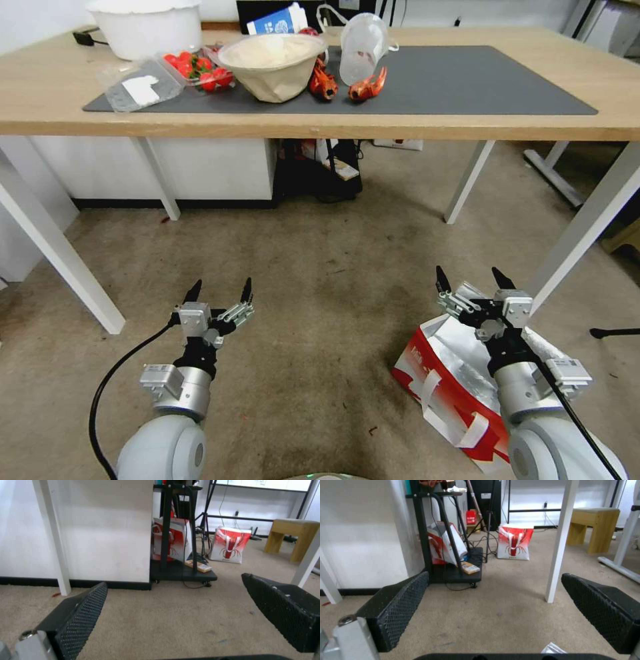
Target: Pick up the food delivery bag from the floor and place it on the table.
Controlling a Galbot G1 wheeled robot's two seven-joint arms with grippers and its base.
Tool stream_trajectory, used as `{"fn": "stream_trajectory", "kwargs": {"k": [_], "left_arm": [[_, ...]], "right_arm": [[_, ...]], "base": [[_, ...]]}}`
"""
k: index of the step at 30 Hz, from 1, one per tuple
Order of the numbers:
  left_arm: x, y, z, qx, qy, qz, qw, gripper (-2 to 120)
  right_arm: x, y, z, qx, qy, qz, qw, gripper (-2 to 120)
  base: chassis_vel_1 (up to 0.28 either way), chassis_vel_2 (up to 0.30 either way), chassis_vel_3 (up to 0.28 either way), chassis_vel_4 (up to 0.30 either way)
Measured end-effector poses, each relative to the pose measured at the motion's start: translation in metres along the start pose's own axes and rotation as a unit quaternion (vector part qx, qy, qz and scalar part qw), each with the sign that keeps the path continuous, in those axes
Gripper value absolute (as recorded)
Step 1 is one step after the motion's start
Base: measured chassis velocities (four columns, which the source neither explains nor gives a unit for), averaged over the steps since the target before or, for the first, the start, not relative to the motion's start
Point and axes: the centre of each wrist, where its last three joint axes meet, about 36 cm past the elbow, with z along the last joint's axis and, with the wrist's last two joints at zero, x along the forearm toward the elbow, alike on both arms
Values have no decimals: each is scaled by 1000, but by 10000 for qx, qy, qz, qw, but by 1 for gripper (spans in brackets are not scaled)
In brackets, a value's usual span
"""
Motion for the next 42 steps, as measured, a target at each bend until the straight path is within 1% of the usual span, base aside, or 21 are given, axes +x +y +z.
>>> {"fn": "stream_trajectory", "kwargs": {"k": [4, 8, 11, 12, 14, 15, 16, 17, 18, 19, 22, 23, 26, 27, 30, 31, 34, 35, 39, 40, 42], "left_arm": [[-1, 0, 2, -9, -38, -4, 10000, 100], [-1, 1, 2, -16, -52, -7, 10000, 100], [-1, 1, 2, -20, -80, -9, 10000, 100], [-1, 1, 2, -20, -80, -9, 10000, 100], [-1, 1, 2, -21, -91, -10, 10000, 100], [-1, 1, 2, -21, -91, -10, 10000, 100], [-1, 1, 2, -22, -97, -9, 9999, 100], [-1, 1, 2, -23, -103, -7, 9999, 100], [-1, 0, 1, -24, -113, -6, 9999, 100], [-1, 0, 1, -24, -113, -6, 9999, 100], [-1, 1, 0, -23, -137, -13, 9999, 100], [-1, 1, 0, -23, -137, -13, 9999, 100], [-1, 0, 0, -8, -157, -24, 9999, 100], [-1, 0, 0, -8, -157, -24, 9999, 100], [-2, 0, 0, 12, -184, -40, 9998, 100], [-2, 0, 0, 12, -184, -40, 9998, 100], [-3, 0, 1, 17, -192, -54, 9998, 100], [-3, 0, 1, 17, -192, -54, 9998, 100], [-5, 0, 0, 29, -216, -66, 9997, 100], [-5, 0, 0, 29, -216, -66, 9997, 100], [-5, 0, 0, 33, -225, -66, 9997, 100]], "right_arm": [[-2, -4, 0, 43, 32, -19, 10000, 100], [-5, -16, -4, 129, 205, -100, 9997, 100], [-11, -41, -8, 349, 529, -398, 9972, 100], [-11, -41, -8, 349, 529, -398, 9972, 100], [-18, -62, -11, 462, 813, -686, 9933, 100], [-18, -62, -11, 462, 813, -686, 9933, 100], [-25, -79, -11, 480, 1017, -885, 9897, 100], [-30, -90, -11, 522, 1121, -989, 9874, 100], [-35, -99, -10, 549, 1202, -1087, 9852, 100], [-35, -99, -10, 549, 1202, -1087, 9852, 100], [-53, -127, -7, 650, 1535, -1350, 9767, 100], [-53, -127, -7, 650, 1535, -1350, 9767, 100], [-69, -149, -1, 811, 1847, -1607, 9662, 100], [-69, -149, -1, 811, 1847, -1607, 9662, 100], [-85, -168, 2, 940, 2118, -1752, 9569, 100], [-85, -168, 2, 940, 2118, -1752, 9569, 100], [-96, -186, 2, 1112, 2334, -1752, 9500, 100], [-96, -186, 2, 1112, 2334, -1752, 9500, 100], [-103, -212, 0, 1301, 2621, -1818, 9388, 100], [-103, -212, 0, 1301, 2621, -1818, 9388, 100], [-105, -222, 2, 1320, 2715, -1863, 9350, 100]], "base": [[0, 0, 0, 0], [0, 0, 0, 0], [0, 0, 0, 0], [0, 0, 0, 0], [0, 0, 0, 0], [0, 0, 0, 0], [0, 0, 0, 0], [0, 0, 0, 0], [0, 0, 0, 0], [0, 0, 0, 0], [0, 0, 0, 0], [0, 0, 0, 0], [0, 0, 0, 0], [0, 0, 0, 0], [0, 0, 0, 0], [0, 0, 0, 0], [0, 0, 0, 0], [0, 0, 0, 0], [0, 0, 0, 0], [0, 0, 0, 0], [0, 0, 0, 0]]}}
